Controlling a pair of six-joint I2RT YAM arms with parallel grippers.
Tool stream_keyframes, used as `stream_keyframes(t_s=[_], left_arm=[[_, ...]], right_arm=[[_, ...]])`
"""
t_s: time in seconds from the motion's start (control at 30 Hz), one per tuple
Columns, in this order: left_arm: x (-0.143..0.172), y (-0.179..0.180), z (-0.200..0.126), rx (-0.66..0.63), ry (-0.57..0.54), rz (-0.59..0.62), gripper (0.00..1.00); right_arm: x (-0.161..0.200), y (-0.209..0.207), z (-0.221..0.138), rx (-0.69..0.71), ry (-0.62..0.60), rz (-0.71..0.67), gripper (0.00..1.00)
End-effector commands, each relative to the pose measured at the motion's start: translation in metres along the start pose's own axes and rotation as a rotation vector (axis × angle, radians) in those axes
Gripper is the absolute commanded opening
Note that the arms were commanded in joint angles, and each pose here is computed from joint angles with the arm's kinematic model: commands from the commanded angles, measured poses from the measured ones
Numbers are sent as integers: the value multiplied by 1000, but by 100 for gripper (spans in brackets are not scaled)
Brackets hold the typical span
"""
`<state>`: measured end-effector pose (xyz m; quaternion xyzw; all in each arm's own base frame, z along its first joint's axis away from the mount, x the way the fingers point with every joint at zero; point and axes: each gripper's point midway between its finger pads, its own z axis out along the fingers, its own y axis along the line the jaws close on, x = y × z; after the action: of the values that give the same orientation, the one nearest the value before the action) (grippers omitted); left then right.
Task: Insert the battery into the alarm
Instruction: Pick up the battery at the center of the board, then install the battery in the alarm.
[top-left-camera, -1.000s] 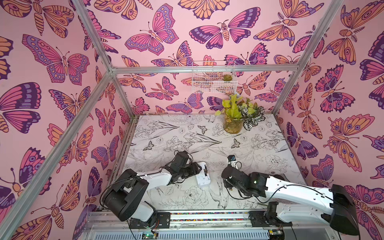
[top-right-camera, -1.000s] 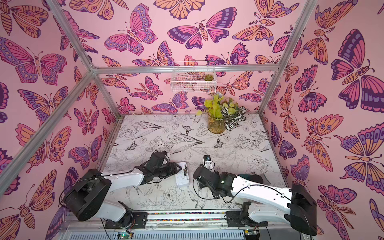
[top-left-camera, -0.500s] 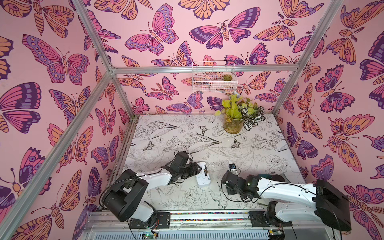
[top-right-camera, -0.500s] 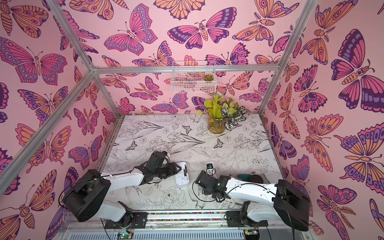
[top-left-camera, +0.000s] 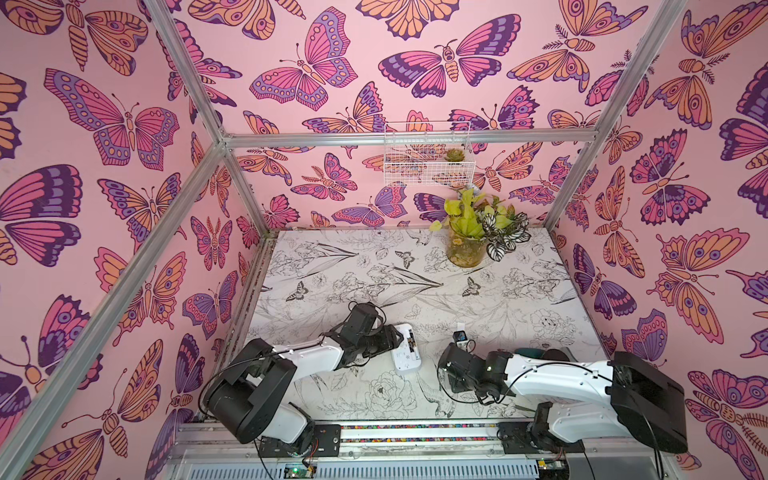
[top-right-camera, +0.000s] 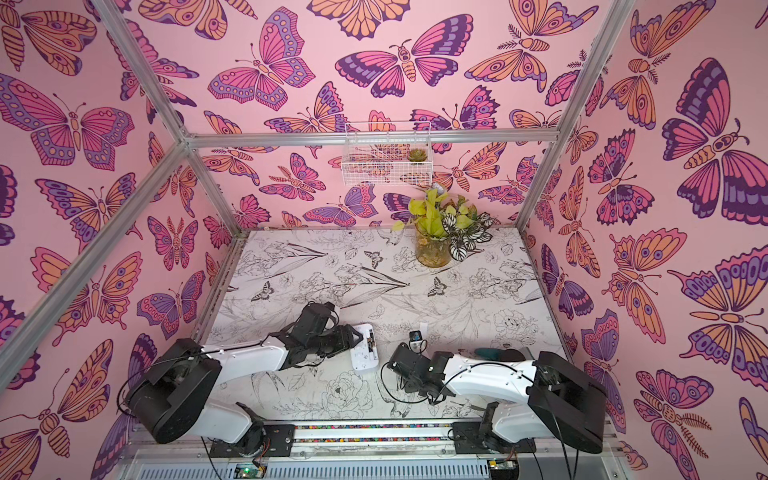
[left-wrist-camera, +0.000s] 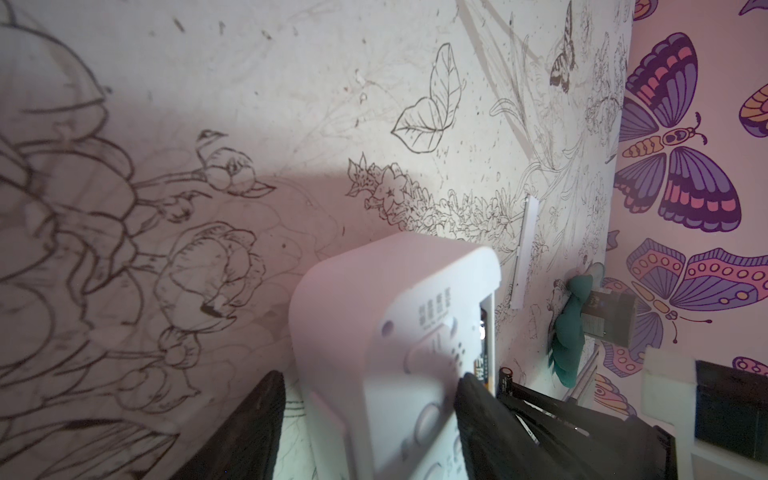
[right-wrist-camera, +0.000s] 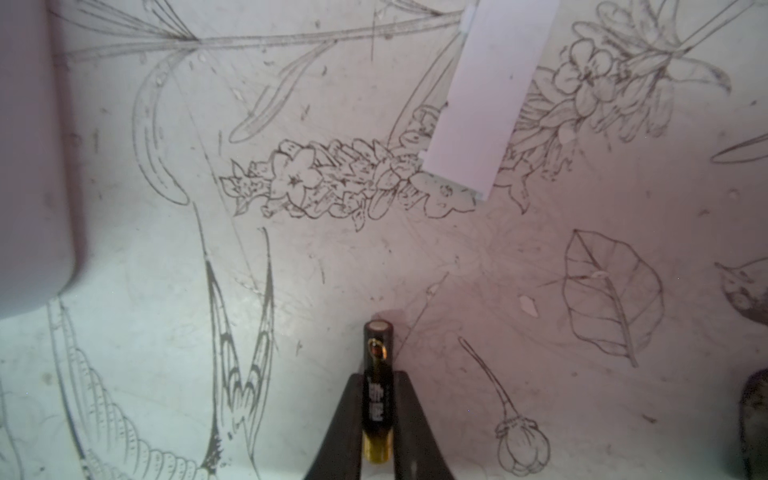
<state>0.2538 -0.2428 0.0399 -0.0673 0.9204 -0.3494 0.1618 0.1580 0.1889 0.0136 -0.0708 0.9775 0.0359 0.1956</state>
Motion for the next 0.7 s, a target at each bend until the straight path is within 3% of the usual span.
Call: stream_keyframes(t_s=[0.0,0.1,0.37,0.5,0.67], left_arm=[[21,22,2,-81,72,-13,67],[21,22,1,-80,70,-12,67],[22,22,-1,-78,64,-14,67],[22,22,0,-77,66,-13,67],[22,21,0,-75,67,-12,67]], right_arm=[[19,-8,8,26,90,-11,9],[8,3,-3,-16,62,-15,5],[-45,67,-51,-255,-42,-19,5],[-57,100,-55,-341,-32,-13,5],[-63,121,-49,-347,-25,-19,5]])
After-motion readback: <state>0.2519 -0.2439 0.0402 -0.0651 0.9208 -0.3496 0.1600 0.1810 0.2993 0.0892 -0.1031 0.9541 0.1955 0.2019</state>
